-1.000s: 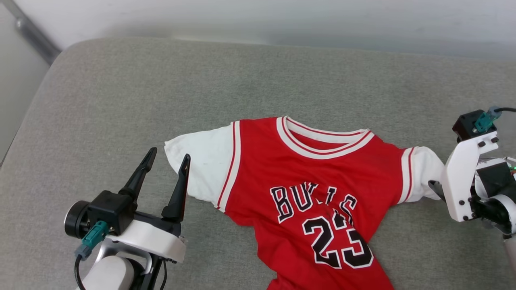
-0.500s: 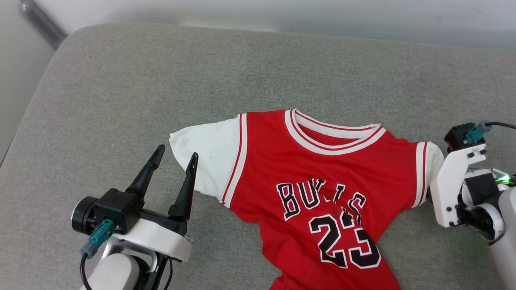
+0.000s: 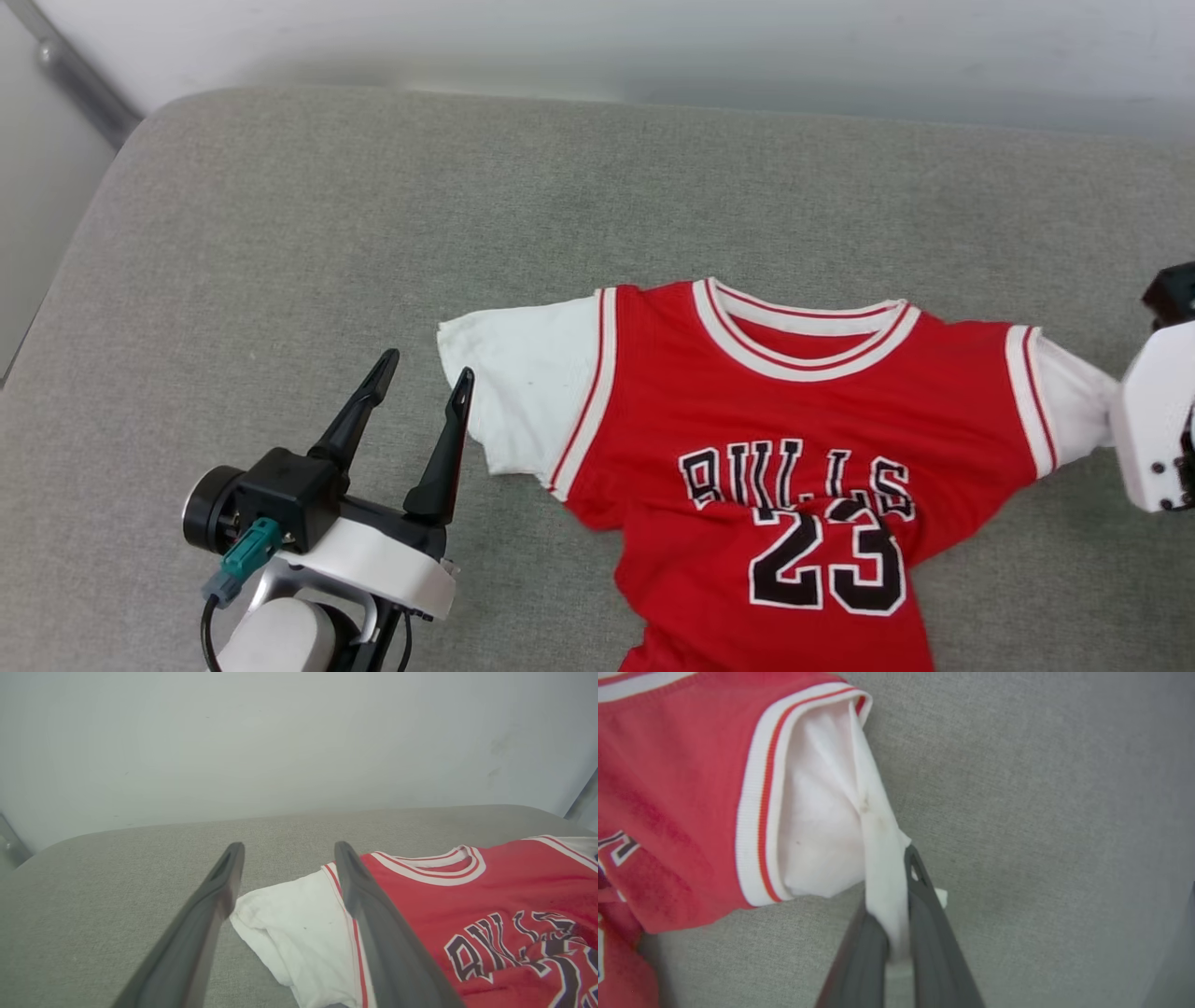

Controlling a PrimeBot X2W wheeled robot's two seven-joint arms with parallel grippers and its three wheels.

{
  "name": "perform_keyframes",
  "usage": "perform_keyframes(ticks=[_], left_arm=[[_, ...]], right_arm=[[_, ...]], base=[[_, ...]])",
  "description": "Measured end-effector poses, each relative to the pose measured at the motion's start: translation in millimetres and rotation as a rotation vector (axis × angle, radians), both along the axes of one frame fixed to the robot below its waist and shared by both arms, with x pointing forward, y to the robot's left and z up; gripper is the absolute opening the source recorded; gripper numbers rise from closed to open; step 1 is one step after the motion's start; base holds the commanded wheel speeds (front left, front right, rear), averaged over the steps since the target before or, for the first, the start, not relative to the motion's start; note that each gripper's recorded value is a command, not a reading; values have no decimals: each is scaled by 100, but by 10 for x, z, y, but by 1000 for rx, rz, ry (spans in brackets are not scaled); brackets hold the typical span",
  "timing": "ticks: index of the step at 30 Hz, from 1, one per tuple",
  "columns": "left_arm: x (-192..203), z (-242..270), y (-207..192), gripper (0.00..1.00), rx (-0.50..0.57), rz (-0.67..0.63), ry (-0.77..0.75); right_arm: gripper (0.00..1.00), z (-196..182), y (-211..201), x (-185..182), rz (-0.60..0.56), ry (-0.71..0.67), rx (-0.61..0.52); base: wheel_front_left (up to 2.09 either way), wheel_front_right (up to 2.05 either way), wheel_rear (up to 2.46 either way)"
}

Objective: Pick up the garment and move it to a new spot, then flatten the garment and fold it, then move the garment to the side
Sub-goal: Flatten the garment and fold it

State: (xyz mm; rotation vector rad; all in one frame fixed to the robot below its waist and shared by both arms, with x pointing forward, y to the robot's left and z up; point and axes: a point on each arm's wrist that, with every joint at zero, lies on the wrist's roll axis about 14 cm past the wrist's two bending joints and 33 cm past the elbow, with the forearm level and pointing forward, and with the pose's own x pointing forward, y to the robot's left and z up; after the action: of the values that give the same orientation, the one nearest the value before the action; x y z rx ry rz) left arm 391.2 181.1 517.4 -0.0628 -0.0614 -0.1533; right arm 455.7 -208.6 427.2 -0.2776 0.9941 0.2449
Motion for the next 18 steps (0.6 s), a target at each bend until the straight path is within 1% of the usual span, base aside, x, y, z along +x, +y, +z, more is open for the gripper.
perform_keyframes(ticks=[2,3,4,7,9,15,18], left_arm=[[-4,-3,27,100,1,8,1],[-6,-9,40,100,2,12,3],[-7,-11,52,100,3,15,4],[-11,3,88,100,7,26,1],[-20,15,104,100,8,31,-2],[-18,84,113,100,7,33,-21],[-2,121,94,100,5,26,-30]], right_arm=[[0,19,-41,56,-29,-4,8],[62,14,-66,88,-39,-10,0],[100,-5,-101,116,-51,-16,-14],[100,-77,-187,165,-60,-21,-75],[100,-71,-195,212,-61,-53,-85],[100,134,-56,352,-61,-198,-22],[100,303,13,389,-79,-280,46]], base=[[0,0,0],[0,0,0],[0,0,0],[0,0,0],[0,0,0],[0,0,0],[0,0,0]])
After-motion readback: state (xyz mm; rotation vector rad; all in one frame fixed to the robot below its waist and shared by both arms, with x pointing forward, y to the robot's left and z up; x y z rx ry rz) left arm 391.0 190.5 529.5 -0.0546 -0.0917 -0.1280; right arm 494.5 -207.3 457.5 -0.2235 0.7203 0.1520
